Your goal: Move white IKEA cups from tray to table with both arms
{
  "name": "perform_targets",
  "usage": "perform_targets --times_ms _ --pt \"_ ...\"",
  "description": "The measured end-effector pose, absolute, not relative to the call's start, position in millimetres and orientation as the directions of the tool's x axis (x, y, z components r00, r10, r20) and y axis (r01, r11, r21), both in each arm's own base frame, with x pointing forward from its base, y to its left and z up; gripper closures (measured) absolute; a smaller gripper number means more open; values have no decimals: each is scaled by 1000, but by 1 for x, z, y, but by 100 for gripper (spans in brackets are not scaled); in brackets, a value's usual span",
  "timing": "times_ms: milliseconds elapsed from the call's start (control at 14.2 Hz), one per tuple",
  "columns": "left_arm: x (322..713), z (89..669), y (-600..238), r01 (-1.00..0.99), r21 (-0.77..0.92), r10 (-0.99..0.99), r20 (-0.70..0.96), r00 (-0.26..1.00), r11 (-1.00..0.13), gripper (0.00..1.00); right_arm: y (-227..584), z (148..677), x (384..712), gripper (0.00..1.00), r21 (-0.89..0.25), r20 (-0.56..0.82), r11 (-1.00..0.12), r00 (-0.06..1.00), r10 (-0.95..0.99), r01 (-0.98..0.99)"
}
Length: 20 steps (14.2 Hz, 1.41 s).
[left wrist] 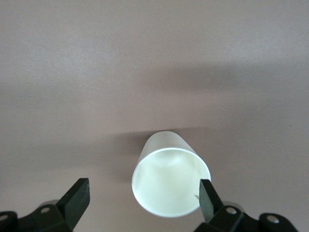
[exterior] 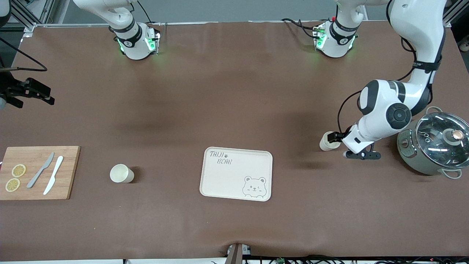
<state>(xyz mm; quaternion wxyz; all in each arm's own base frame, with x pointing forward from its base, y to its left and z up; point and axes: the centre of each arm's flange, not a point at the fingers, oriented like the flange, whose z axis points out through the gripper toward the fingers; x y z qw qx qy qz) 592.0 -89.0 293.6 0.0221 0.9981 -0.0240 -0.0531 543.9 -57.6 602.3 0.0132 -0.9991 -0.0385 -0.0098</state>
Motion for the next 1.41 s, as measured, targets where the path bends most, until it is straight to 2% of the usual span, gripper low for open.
perform_targets --times_ms 352,916,1198,1410 --pt "617 367 -91 -40 45 -45 -128 991 -998 0 -83 613 542 0 -21 48 -999 998 28 29" --pt "634 487 -92 -11 31 -12 -37 999 -999 0 -84 628 543 0 -15 80 -999 996 29 30" --pt "634 518 -88 -13 11 -13 -12 1000 -1000 0 -84 642 544 0 -10 109 -999 994 29 30" --pt "632 518 -85 9 22 9 -32 999 -1000 0 -84 643 544 0 -10 110 -1000 994 29 30"
